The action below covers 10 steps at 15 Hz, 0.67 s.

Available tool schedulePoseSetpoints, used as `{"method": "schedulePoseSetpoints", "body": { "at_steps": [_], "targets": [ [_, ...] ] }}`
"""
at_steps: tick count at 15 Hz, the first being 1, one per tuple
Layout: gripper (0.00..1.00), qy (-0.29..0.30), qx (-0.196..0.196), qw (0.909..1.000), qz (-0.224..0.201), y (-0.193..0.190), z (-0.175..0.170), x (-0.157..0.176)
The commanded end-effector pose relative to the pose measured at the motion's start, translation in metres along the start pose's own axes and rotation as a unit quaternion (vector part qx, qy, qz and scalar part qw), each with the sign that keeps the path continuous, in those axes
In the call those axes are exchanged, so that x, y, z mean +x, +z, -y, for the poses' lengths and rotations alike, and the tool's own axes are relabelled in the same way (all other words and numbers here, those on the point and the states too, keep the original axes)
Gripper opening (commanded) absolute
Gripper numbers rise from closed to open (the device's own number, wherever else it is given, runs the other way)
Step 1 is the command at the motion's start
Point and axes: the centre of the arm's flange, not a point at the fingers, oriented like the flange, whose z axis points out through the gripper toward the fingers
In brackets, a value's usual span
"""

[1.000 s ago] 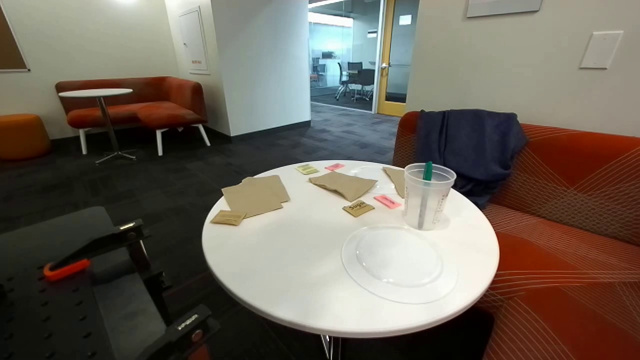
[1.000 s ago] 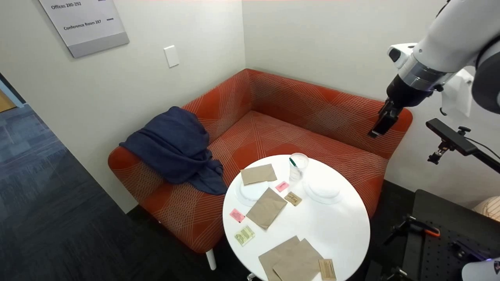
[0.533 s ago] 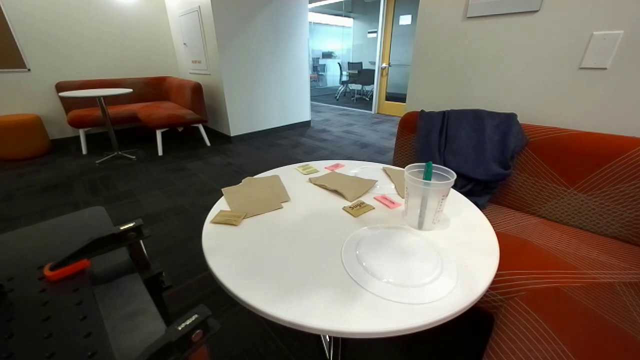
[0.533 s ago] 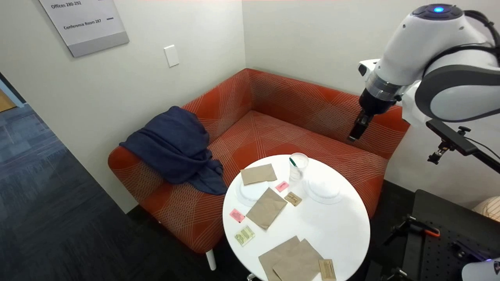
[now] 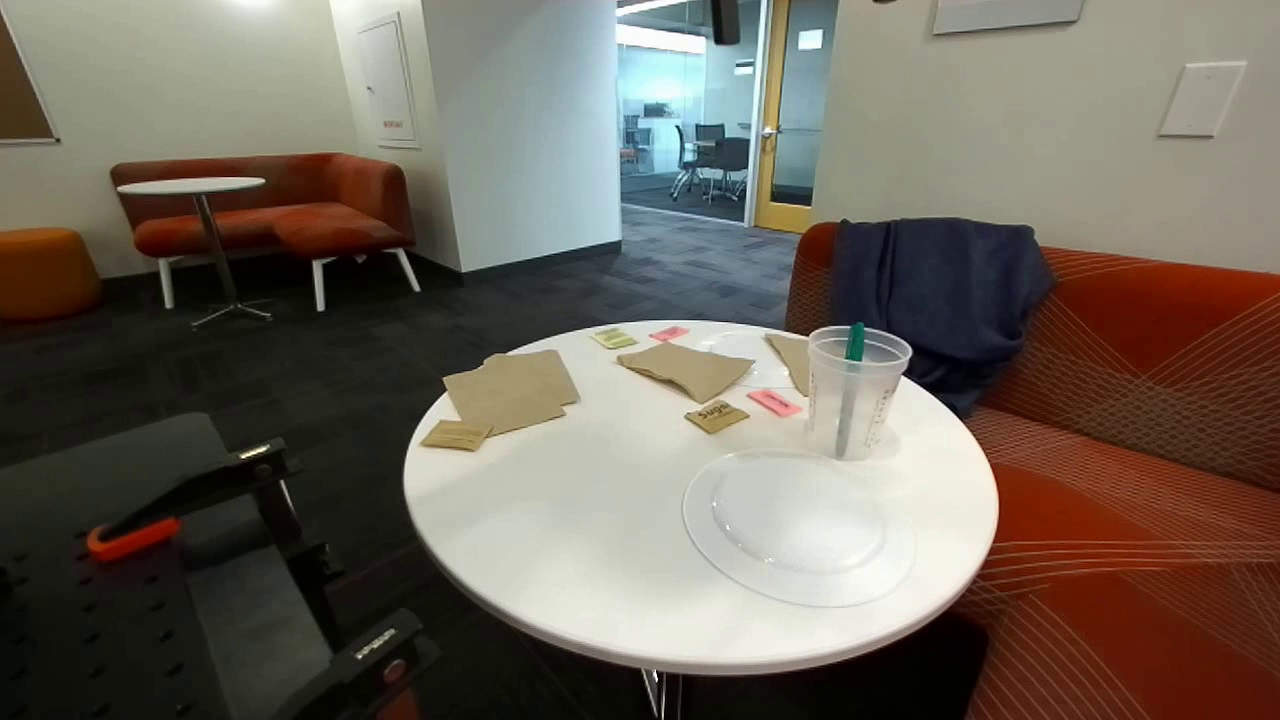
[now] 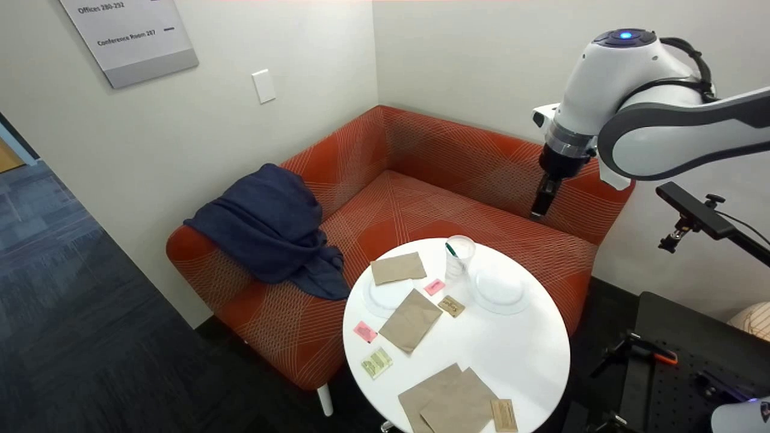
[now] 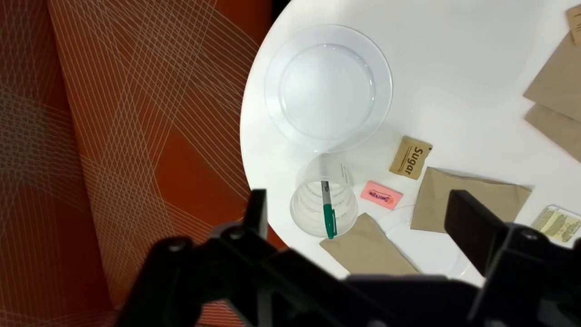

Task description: Remove the marker from the cup and place it on the table

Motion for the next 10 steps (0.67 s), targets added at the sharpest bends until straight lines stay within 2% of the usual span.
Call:
{"method": "schedulePoseSetpoints", "body": {
  "at_steps": [1,10],
  "targets": [
    [1.0,0.002,0.0,1.0,0.0,0.003,-0.003,0.001],
    [1.0,-0.008,-0.001,0.9999,-0.006,0.014,-0.004,0.004]
  ]
}}
